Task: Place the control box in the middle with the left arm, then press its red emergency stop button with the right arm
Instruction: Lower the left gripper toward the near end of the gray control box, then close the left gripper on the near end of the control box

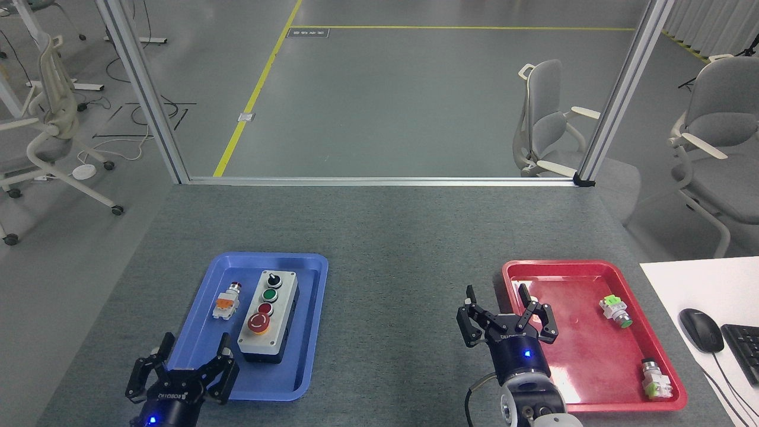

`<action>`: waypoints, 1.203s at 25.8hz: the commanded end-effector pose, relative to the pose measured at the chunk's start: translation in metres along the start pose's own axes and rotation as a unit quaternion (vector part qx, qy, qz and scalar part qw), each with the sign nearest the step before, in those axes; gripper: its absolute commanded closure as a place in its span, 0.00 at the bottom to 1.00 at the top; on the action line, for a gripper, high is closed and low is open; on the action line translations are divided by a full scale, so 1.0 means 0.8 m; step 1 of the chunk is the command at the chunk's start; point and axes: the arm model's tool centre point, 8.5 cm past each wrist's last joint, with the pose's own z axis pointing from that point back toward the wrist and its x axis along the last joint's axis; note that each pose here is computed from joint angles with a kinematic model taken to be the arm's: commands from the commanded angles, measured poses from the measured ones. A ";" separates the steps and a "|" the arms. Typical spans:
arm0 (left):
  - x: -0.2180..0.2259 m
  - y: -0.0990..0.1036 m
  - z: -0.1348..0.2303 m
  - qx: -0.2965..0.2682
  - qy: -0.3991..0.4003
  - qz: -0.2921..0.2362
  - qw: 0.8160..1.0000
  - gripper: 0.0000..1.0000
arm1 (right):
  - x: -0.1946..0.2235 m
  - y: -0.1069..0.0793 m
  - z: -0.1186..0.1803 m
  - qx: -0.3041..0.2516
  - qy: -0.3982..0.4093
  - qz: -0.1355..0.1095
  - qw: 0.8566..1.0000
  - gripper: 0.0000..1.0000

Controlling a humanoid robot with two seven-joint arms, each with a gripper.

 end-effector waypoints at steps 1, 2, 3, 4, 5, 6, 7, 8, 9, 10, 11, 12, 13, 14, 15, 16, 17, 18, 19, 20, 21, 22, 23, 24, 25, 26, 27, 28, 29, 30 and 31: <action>0.019 -0.014 0.012 -0.017 -0.027 -0.001 0.999 0.01 | -0.002 0.000 0.001 -0.002 0.001 0.002 1.000 0.02; 0.024 -0.016 0.012 -0.021 -0.032 -0.003 0.999 0.01 | -0.002 0.000 0.002 -0.003 0.001 0.002 1.000 0.02; 0.029 -0.018 0.012 -0.023 -0.036 -0.004 0.999 0.01 | -0.002 -0.001 0.002 -0.004 0.002 0.003 1.000 0.01; 0.035 -0.021 0.013 -0.026 -0.042 -0.008 0.999 0.01 | -0.001 -0.001 0.002 -0.004 0.001 0.002 1.000 0.01; 0.042 -0.025 0.014 -0.031 -0.048 -0.012 0.998 0.01 | 0.000 0.000 0.003 -0.002 0.002 0.002 1.000 0.01; 0.048 -0.032 0.016 -0.039 -0.055 -0.019 0.998 0.01 | 0.000 0.000 0.004 -0.002 0.003 0.002 1.000 0.01; 0.052 -0.038 0.017 -0.045 -0.055 -0.026 0.997 0.01 | 0.000 0.002 0.004 0.000 0.002 0.002 1.000 0.01; 0.057 -0.044 0.019 -0.051 -0.055 -0.033 0.997 0.01 | 0.000 0.003 0.005 0.001 0.002 0.001 1.000 0.01; 0.063 -0.049 0.020 -0.056 -0.056 -0.037 0.996 0.01 | 0.000 0.003 0.005 0.001 0.002 0.001 1.000 0.01; 0.069 -0.053 0.019 -0.061 -0.058 -0.039 0.996 0.01 | 0.000 0.003 0.005 0.001 0.001 0.002 1.000 0.01; 0.073 -0.058 0.019 -0.065 -0.058 -0.038 0.995 0.01 | -0.001 0.004 0.006 0.002 0.002 0.002 1.000 0.01; 0.075 -0.059 0.018 -0.067 -0.057 -0.037 0.995 0.01 | 0.000 0.004 0.006 0.002 0.001 0.004 1.000 0.01; 0.078 -0.060 0.016 -0.067 -0.055 -0.035 0.996 0.01 | 0.001 0.003 0.005 0.001 0.001 0.003 1.000 0.01; 0.078 -0.061 0.013 -0.068 -0.053 -0.034 0.996 0.01 | 0.001 0.002 0.005 -0.001 0.002 0.003 1.000 0.01; 0.078 -0.062 0.009 -0.068 -0.052 -0.034 0.996 0.01 | 0.001 0.001 0.004 -0.002 0.002 0.002 1.000 0.01; 0.078 -0.064 0.006 -0.071 -0.051 -0.034 0.996 0.01 | 0.002 0.000 0.003 -0.003 0.003 0.001 1.000 0.01; 0.076 -0.065 0.001 -0.072 -0.049 -0.036 0.996 0.01 | 0.004 -0.001 0.003 -0.004 0.002 -0.001 1.000 0.01; 0.073 -0.066 -0.006 -0.072 -0.042 -0.038 0.996 0.01 | 0.005 -0.002 0.002 -0.006 0.001 -0.002 1.000 0.01; 0.069 -0.067 -0.012 -0.074 -0.033 -0.042 0.996 0.01 | 0.004 -0.002 0.003 -0.007 0.001 -0.002 1.000 0.01; 0.066 -0.069 -0.017 -0.077 -0.027 -0.045 0.996 0.01 | 0.004 -0.001 0.004 -0.009 0.000 -0.002 1.000 0.01; 0.065 -0.071 -0.021 -0.079 -0.026 -0.046 0.996 0.01 | 0.004 0.000 0.005 -0.010 0.000 -0.002 1.000 0.01; 0.064 -0.072 -0.024 -0.080 -0.025 -0.046 0.995 0.01 | 0.004 0.000 0.005 -0.010 0.000 -0.002 1.000 0.01; 0.063 -0.073 -0.027 -0.081 -0.023 -0.046 0.995 0.01 | 0.004 0.000 0.005 -0.010 0.001 -0.002 1.000 0.01; 0.062 -0.074 -0.028 -0.082 -0.023 -0.047 0.995 0.01 | 0.004 -0.001 0.004 -0.011 0.001 -0.002 1.000 0.01; 0.061 -0.074 -0.031 -0.082 -0.022 -0.047 0.995 0.01 | 0.004 0.000 0.005 -0.010 0.001 -0.002 1.000 0.01; 0.061 -0.075 -0.032 -0.084 -0.021 -0.048 0.995 0.01 | 0.004 0.000 0.005 -0.011 0.001 -0.001 1.000 0.01; 0.061 -0.075 -0.034 -0.084 -0.020 -0.048 0.995 0.01 | 0.004 0.001 0.005 -0.010 0.000 0.004 1.000 0.01; 0.060 -0.076 -0.036 -0.085 -0.020 -0.048 0.995 0.01 | 0.005 0.001 0.005 -0.011 0.000 0.012 1.000 0.01; 0.060 -0.075 -0.038 -0.084 -0.020 -0.048 0.995 0.01 | 0.004 0.001 0.006 -0.011 0.003 0.020 1.000 0.01; 0.060 -0.074 -0.040 -0.083 -0.019 -0.048 0.995 0.01 | -0.002 0.000 0.005 -0.012 0.010 0.025 1.000 0.01; 0.060 -0.073 -0.041 -0.082 -0.019 -0.048 0.995 0.01 | -0.008 0.000 0.006 -0.012 0.014 0.025 1.000 0.01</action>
